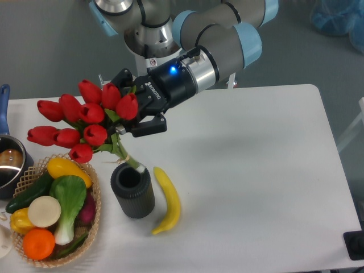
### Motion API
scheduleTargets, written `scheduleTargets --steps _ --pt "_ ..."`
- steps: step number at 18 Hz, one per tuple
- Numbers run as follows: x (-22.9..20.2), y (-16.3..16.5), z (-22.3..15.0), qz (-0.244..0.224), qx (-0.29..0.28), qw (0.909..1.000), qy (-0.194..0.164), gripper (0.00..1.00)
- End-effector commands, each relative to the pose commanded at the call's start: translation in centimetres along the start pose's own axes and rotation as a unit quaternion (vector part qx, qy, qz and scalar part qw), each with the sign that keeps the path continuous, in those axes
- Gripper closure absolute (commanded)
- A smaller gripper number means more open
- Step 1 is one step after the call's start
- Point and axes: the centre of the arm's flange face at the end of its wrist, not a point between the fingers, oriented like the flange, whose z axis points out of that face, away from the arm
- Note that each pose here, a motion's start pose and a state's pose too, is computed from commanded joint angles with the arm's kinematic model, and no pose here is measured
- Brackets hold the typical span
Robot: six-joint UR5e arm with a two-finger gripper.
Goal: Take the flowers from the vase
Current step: 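Lift the tulips straight up out of the black vase, then carry the held tulips away from the vase over the open table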
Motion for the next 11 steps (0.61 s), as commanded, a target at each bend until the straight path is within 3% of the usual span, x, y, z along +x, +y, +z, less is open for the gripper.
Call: scheduleTargets --steps 7,11 --pt "-0.2 0.0 -0.7 -0.014 -0.001 0.9999 -0.006 0.60" --pt "-1.2 1.8 -4.0 -0.032 -0.006 0.9987 -0.038 0.60"
